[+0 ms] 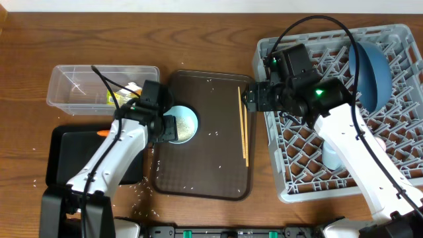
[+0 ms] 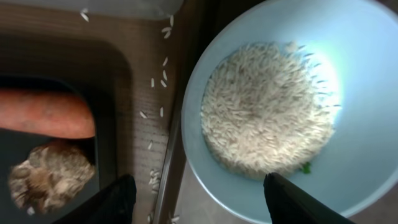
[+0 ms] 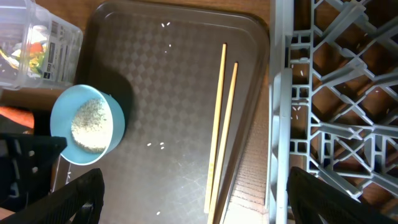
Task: Sort waste into correct bins and load items into the dishwasher rack
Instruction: 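Grasp the light blue rice bowl with the left gripper, then tip the rice bowl over the black tray to empty the rice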
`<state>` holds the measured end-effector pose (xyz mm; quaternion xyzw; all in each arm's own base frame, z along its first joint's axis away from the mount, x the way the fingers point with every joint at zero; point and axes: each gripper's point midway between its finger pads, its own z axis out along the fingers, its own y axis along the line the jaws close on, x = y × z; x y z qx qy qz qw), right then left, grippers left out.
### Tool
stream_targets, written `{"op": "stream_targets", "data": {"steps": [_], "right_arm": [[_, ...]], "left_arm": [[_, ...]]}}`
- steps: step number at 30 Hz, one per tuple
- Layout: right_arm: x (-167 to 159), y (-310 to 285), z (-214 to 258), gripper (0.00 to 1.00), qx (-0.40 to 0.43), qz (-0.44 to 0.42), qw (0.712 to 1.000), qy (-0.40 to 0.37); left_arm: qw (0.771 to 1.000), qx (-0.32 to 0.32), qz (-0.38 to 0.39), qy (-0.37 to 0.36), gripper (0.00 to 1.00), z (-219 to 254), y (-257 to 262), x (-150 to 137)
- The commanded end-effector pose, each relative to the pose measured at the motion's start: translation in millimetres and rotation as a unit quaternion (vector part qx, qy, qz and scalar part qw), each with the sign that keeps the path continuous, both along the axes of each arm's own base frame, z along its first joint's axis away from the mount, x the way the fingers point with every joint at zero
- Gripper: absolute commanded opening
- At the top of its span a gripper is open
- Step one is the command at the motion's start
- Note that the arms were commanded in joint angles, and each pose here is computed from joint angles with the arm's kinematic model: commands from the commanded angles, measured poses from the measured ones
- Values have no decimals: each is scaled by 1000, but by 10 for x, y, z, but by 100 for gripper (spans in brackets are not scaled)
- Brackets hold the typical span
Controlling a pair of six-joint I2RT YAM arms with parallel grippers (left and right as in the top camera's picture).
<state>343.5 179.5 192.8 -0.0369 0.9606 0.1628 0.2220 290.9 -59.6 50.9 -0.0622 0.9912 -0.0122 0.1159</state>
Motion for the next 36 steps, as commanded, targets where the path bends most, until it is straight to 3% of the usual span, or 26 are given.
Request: {"op": "stream_targets", "data": {"steps": [1, 4, 12, 15, 24, 30, 36], "right_arm": [[38, -47, 17, 88, 0, -13, 1000, -3], [37, -46, 17, 88, 0, -13, 1000, -2], [37, -48, 16, 88, 0, -13, 1000, -2], [39, -50, 17, 87, 0, -13, 1000, -2], [45, -50, 20, 88, 0, -14, 1000, -4], [79, -54, 36, 88, -1, -17, 1000, -12], [84, -52, 39, 88, -1, -17, 1000, -13]], "left_arm": [[1000, -9, -12, 0, 66, -61, -29, -6], [998, -58, -25, 6, 61, -101, -209, -46], [996, -77, -30, 38, 50, -317, -248, -287], [994, -91, -32, 57, 37, -351, -286, -390], [990, -123, -51, 40, 37, -19, -431, -439], [998, -42, -34, -21, 42, 138, -149, -297], [999, -19, -31, -6, 42, -78, -95, -242]]}}
